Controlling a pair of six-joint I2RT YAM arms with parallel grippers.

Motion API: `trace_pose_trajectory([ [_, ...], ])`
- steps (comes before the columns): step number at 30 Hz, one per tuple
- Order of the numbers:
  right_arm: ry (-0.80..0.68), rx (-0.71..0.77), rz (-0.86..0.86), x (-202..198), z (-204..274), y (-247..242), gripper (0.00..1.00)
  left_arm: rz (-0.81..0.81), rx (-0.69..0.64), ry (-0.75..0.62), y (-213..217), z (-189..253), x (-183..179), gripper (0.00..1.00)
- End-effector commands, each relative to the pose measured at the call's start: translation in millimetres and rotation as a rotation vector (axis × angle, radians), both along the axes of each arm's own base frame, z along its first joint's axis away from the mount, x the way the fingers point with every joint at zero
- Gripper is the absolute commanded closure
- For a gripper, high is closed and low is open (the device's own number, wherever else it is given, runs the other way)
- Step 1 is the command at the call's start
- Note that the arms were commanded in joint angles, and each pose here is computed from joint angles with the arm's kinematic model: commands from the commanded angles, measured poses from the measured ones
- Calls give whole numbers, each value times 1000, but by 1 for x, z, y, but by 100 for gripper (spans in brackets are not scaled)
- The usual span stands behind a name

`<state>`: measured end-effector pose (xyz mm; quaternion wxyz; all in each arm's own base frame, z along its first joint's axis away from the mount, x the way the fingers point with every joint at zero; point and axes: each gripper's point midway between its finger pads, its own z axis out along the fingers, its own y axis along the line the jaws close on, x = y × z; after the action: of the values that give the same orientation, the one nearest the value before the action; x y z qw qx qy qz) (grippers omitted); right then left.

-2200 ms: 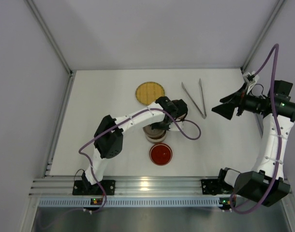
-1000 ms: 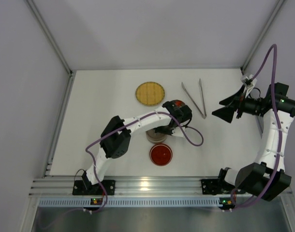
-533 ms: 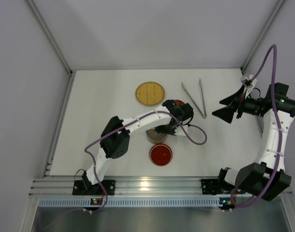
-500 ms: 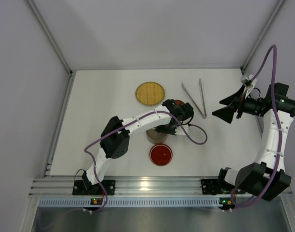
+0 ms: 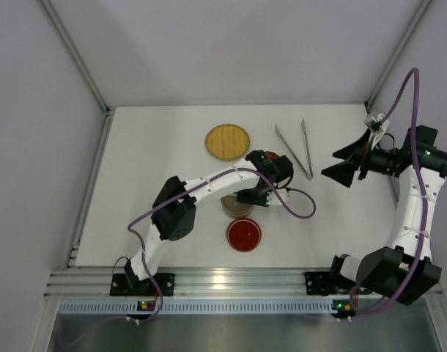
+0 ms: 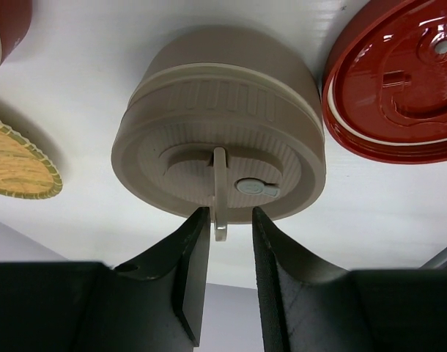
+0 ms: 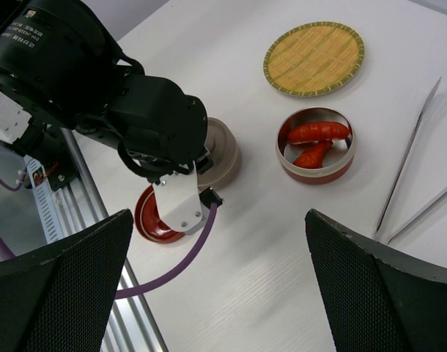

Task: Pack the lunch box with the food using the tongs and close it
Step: Close the box lid on the packing box.

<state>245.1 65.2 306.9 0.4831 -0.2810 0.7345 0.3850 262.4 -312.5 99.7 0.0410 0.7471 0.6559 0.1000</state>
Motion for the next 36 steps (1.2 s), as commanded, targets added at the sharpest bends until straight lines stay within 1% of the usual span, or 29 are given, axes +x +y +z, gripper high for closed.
trace_pose_trajectory([
  [1,98,93,2,-24,5,10,1,33,47,60,29,20,-18,65],
  [5,97,94,1,-24,5,10,1,66,17,48,35,18,-15,65],
  [8,101,104,3,-24,5,10,1,97,-38,14,35,21,-4,66],
  [13,99,108,4,-25,6,11,1,149,-193,-31,26,36,12,68],
  [14,101,108,3,-25,5,11,1,160,-207,-34,28,35,13,68],
  [15,101,110,3,-25,5,12,1,158,-243,-57,26,44,14,67],
  [17,103,113,4,-25,5,12,1,157,-289,-76,22,45,16,64],
  [18,105,113,4,-25,5,12,1,152,-323,-88,21,53,15,59],
  [19,104,115,4,-25,5,12,1,145,-353,-73,18,55,11,44],
  [20,106,114,3,-25,5,12,1,138,-383,-67,14,59,10,40],
  [22,104,111,3,-25,5,12,1,123,-430,-55,15,68,2,37],
  [23,106,107,1,-26,5,12,1,109,-498,-27,10,80,-4,33],
  [25,101,100,0,-27,6,12,1,136,-556,-15,17,91,-1,32],
  [26,99,97,-1,-27,6,12,1,125,-634,29,14,105,-9,32],
  [27,96,96,-1,-28,6,12,1,141,-695,40,13,113,-6,32],
  [28,96,96,-1,-28,7,12,1,214,-753,53,23,119,4,31],
  [29,98,97,-1,-28,6,12,1,221,-838,82,23,133,-1,31],
  [30,99,100,-1,-29,6,13,1,283,-882,86,24,130,4,31],
  [31,102,101,-1,-30,5,13,1,322,-910,73,30,129,11,32],
  [32,105,105,0,-30,4,13,1,335,-930,61,33,132,9,32],
  [34,108,110,0,-29,3,13,1,356,-944,62,33,118,7,33],
  [36,115,112,-2,-29,2,13,1,359,-958,43,34,116,8,33],
])
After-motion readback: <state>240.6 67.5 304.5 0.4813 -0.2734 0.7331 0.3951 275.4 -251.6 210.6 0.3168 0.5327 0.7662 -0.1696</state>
